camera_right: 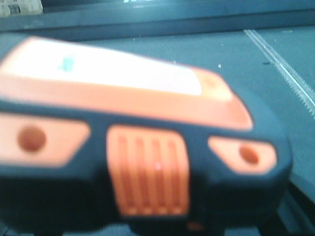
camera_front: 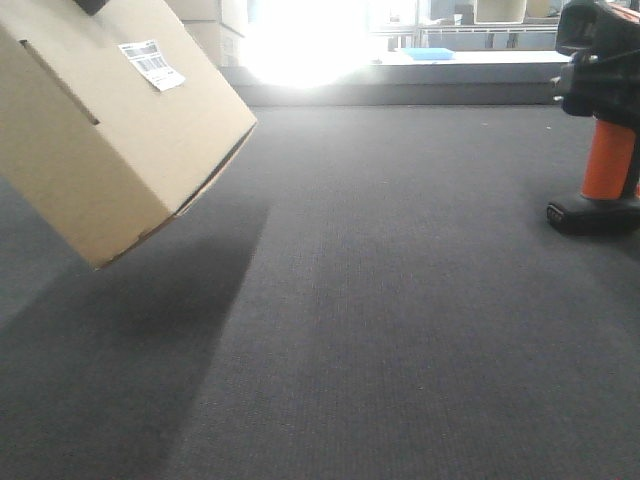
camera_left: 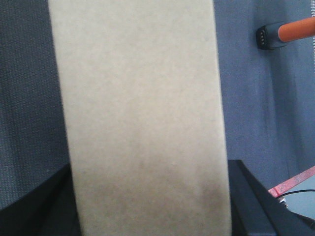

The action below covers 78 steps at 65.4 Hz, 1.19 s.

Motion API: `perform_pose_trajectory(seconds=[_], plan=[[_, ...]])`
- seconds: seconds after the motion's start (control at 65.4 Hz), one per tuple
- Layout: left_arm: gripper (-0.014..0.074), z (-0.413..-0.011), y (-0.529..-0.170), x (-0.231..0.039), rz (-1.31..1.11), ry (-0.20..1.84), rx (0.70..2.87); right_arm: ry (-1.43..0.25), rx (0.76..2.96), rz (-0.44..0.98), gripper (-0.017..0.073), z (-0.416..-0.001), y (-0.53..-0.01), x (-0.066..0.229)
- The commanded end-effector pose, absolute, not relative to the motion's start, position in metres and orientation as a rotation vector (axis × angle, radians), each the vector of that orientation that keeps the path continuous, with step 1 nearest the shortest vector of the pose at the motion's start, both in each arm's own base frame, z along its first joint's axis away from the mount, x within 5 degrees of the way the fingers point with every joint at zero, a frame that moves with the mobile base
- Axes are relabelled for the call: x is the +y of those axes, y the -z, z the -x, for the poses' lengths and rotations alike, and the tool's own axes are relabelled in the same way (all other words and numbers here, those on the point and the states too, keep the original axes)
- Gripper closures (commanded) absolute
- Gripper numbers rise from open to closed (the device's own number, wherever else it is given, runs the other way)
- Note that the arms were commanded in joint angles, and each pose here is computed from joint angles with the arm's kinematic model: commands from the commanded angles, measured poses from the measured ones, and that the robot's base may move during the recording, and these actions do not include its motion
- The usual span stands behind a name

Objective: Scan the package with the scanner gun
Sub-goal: 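Grasp the orange scanner gun with the right gripper and lift it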

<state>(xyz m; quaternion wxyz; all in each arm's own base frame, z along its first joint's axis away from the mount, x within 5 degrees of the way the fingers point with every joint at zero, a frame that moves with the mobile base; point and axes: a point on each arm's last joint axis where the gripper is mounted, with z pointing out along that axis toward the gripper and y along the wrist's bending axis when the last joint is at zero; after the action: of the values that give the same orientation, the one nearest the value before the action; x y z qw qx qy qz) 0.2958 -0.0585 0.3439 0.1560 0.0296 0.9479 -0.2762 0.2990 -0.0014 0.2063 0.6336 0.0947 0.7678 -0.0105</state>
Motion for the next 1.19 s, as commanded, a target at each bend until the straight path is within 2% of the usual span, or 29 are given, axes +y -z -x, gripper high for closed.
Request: perform_pose_trajectory(seconds=[0.0, 0.199, 0.306, 0.398, 0.627, 0.917, 1.177], plan=[[0.0705, -0.293, -0.350, -0.059, -0.091, 0.805, 2.684, 0.026, 1.720, -0.217, -0.0010, -0.302, -0.211, -0.001], [0.0705, -0.293, -0.350, -0.058, -0.093, 0.796, 2.687, 0.024, 1.730, -0.232, -0.0005, -0.301, -0.210, -0.002], [0.0705, -0.293, -0.350, -0.058, -0.093, 0.796, 2.687, 0.024, 1.732, -0.232, 0.0069, -0.301, -0.210, -0.002], [0.0705, -0.293, -0.350, -0.058, -0.093, 0.796, 2.687, 0.023, 1.734, -0.232, 0.0216, -0.301, -0.210, -0.002], [0.0705, -0.293, -0.350, -0.058, -0.093, 0.796, 2.687, 0.023, 1.736, -0.232, 0.0728, -0.301, -0.210, -0.002], [0.0705, -0.293, -0.350, -0.058, -0.093, 0.796, 2.686, 0.015, 1.651, -0.217, 0.0713, -0.290, -0.240, -0.002], [0.0705, -0.293, -0.350, -0.058, -0.093, 0.796, 2.686, 0.126, 1.671, 0.015, 0.0713, -0.275, -0.290, 0.003]])
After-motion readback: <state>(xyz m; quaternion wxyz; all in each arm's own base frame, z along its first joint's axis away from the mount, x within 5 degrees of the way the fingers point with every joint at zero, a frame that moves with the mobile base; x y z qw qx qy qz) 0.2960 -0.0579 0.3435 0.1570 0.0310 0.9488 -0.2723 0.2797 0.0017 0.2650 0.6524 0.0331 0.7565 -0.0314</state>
